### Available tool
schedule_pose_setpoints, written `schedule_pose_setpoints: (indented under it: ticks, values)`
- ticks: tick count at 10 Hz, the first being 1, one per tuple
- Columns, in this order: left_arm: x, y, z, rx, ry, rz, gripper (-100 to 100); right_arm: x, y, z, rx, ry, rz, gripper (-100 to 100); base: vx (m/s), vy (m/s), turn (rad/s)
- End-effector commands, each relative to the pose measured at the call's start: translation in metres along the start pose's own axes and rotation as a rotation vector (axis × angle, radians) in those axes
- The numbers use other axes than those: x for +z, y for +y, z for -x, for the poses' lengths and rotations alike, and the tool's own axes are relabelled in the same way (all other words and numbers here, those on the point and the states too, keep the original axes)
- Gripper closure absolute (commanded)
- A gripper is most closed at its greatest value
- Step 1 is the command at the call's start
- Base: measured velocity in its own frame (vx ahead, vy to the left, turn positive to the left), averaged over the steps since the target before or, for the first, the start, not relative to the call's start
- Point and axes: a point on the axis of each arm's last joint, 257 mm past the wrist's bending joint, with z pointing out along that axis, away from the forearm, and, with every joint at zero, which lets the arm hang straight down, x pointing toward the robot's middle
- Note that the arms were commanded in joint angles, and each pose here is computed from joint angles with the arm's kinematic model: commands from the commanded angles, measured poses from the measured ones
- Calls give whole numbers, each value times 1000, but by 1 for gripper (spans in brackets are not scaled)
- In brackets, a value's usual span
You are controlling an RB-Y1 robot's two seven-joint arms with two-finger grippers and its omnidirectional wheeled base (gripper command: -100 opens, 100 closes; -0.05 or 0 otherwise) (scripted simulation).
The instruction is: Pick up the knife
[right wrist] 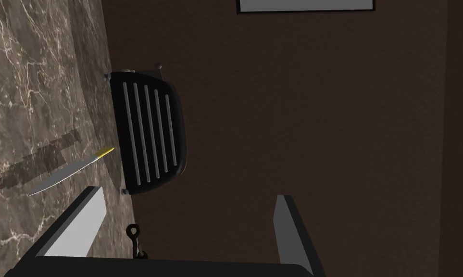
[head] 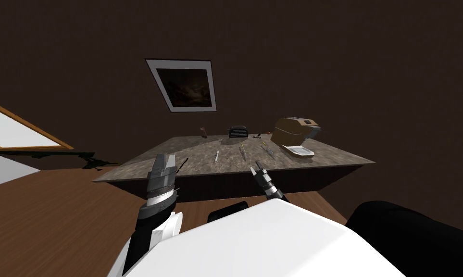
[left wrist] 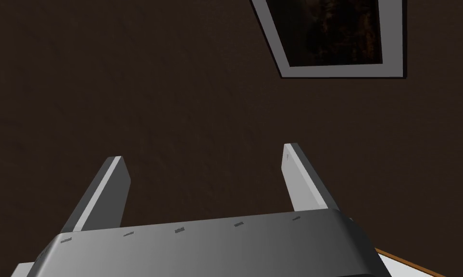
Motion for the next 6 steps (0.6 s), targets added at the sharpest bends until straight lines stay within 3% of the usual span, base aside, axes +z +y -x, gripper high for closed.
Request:
schedule_pose_setpoints:
  ticks: [1, 2, 3, 4, 5, 6]
  values:
    - [0, 0, 0, 0, 0, 0, 0, -24, -35, -7, 34, 19, -106, -100, -29, 42, 187]
    - [0, 0, 0, 0, 0, 0, 0, -25, -36, -7, 26, 30, -113, -100, -23, 36, 112]
    - [0, 0, 0, 0, 0, 0, 0, -50, -64, -12, 63, 33, -203, -100, -30, 52, 266]
    - [0, 0, 0, 0, 0, 0, 0, -53, -65, -12, 51, 49, -214, -100, -28, 37, 93]
    - [0, 0, 0, 0, 0, 0, 0, -81, -93, -17, 90, 48, -307, -100, -24, 50, 225]
    - [0, 0, 0, 0, 0, 0, 0, -85, -94, -15, 73, 70, -322, -100, -17, 38, 122]
